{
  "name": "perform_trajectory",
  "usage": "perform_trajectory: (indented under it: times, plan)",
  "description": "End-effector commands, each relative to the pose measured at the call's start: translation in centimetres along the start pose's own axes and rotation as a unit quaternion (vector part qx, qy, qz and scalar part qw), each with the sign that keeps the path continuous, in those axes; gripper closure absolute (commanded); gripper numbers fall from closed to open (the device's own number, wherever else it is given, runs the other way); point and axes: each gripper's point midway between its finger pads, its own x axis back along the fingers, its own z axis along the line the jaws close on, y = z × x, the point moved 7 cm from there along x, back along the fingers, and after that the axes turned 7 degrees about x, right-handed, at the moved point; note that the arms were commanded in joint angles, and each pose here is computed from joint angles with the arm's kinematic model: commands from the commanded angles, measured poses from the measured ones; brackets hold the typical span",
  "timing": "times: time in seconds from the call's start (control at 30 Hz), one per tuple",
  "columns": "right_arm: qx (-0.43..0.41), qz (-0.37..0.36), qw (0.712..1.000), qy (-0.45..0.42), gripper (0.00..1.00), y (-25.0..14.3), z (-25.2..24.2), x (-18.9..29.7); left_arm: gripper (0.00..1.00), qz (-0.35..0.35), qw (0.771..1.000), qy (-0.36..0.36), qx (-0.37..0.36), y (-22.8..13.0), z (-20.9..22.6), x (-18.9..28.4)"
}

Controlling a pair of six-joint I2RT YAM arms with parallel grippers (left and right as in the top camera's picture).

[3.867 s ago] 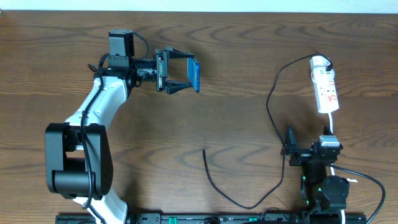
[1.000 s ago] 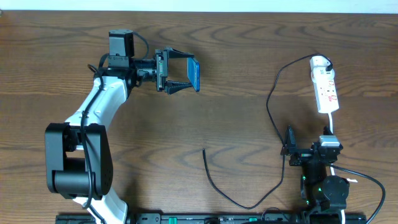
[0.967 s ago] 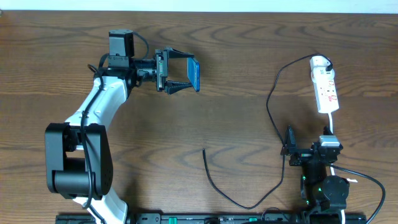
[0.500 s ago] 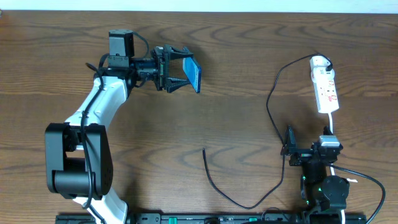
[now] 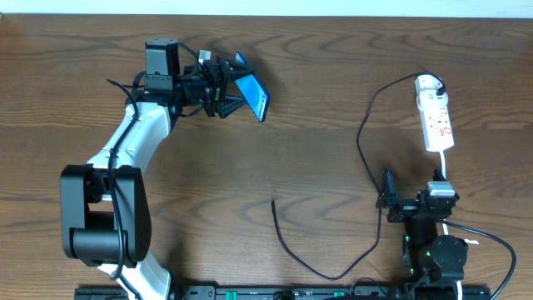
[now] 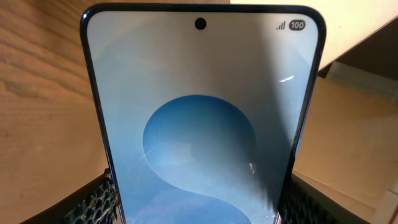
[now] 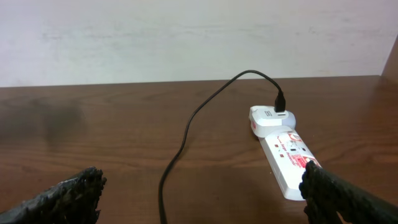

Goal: Plug charger to phone and switch on socket
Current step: 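Rotate the held phone with the left gripper, tilting it forward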

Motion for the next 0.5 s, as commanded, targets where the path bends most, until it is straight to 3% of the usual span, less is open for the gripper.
perform_trajectory:
  times: [0.0,0.47]
  plan:
    - [0.006,0.001,1.0,0.004,0.01,-0.1,0.1,0.0,0.93,-0.019,0.999,-0.009,-0.05,-0.4,-1.4,0.6]
    - [0.006,-0.001,1.0,-0.001,0.01,0.0,0.0,0.0,0.92,-0.067,0.996,-0.002,-0.062,0.6,-1.4,0.7]
